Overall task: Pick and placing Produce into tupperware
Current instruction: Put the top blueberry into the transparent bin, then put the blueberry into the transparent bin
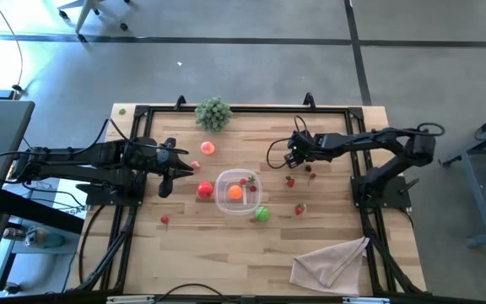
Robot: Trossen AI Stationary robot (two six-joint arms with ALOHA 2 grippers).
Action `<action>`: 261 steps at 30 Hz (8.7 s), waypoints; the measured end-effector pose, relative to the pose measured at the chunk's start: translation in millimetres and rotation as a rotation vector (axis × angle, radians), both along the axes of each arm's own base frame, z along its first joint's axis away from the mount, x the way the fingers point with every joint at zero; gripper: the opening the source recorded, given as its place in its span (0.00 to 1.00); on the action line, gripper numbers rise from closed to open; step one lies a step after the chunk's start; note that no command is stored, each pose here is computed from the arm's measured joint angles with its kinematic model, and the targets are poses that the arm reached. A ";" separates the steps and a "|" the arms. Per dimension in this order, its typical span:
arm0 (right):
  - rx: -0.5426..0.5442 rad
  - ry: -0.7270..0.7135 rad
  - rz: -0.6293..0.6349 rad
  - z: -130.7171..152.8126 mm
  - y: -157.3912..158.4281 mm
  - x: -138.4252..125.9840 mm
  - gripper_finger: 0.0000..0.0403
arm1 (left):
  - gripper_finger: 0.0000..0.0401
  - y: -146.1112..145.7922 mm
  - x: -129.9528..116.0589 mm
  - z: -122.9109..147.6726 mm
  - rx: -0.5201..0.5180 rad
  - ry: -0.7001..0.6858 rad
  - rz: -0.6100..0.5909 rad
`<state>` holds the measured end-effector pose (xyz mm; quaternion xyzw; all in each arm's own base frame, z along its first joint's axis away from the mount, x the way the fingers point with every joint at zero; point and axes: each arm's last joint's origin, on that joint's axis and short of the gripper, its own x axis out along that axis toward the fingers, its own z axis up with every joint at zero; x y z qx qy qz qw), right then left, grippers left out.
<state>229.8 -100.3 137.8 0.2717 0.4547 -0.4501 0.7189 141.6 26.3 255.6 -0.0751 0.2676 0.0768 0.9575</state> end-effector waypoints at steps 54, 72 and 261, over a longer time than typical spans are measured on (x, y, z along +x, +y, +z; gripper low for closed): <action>-0.052 -0.027 -0.079 -13.6 -6.8 8.9 0.10 | 0.13 0.0 0.0 0.0 0.000 0.000 0.000; -0.057 -0.115 0.191 47.7 2.7 61.1 0.11 | 0.13 0.0 0.0 0.0 0.000 0.000 0.000; -0.108 -0.154 0.073 12.5 28.5 -37.2 0.50 | 0.13 0.0 -0.2 -0.2 0.000 0.003 0.000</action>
